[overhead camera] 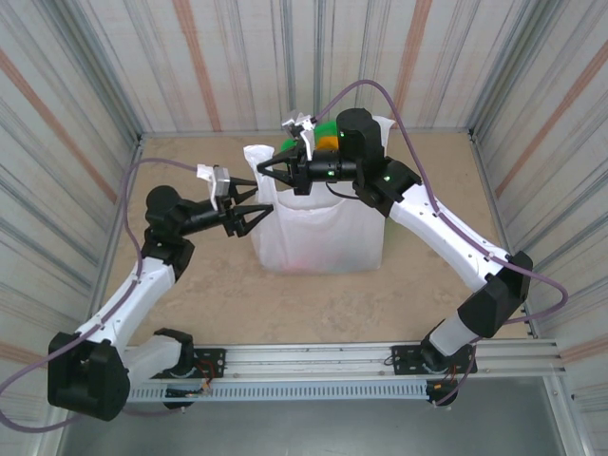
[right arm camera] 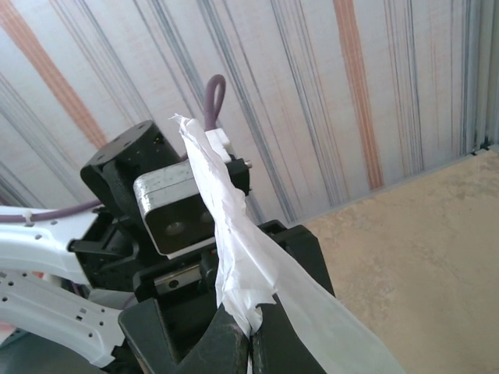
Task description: Place the fake fruits into the plastic bag and tie a complex knot
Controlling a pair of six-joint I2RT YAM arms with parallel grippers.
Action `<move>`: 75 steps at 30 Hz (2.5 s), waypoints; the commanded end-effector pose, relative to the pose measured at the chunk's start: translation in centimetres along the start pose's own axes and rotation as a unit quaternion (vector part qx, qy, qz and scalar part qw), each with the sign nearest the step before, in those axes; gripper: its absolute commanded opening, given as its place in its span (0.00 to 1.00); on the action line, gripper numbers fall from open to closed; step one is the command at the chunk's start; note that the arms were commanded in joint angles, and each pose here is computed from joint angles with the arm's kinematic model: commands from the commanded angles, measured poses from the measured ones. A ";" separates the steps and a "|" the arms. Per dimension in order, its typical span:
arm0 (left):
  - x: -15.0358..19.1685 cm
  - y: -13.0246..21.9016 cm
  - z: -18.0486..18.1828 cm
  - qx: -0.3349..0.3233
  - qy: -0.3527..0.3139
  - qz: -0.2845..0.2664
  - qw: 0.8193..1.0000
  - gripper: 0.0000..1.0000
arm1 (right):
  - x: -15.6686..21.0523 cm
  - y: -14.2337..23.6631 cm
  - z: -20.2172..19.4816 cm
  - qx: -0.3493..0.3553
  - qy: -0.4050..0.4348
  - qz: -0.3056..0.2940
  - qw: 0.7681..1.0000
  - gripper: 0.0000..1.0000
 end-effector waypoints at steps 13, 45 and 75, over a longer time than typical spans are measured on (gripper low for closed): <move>-3.2 -0.8 0.6 0.013 -0.071 -0.029 0.997 0.73 | -0.5 0.9 1.3 -0.021 0.003 0.003 1.000 0.00; -3.6 -1.6 -0.6 0.085 -0.074 -0.006 0.994 0.02 | -4.1 0.8 1.2 -0.045 0.015 -0.024 0.999 0.35; -7.6 -2.1 -0.2 0.073 -0.107 -0.019 0.991 0.43 | -4.1 0.2 1.8 -0.044 0.028 -0.001 0.999 0.00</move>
Point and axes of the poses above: each hand's point on the last joint's axis, 136 mm out from that joint toward the fingers, its own y axis back along the fingers, its own z axis along the line the jaws close on, x = y × z, the point moved 8 cm from there along y, back along the fingers, and after that the axes turned 5 degrees about -y, right-handed, at the moved point
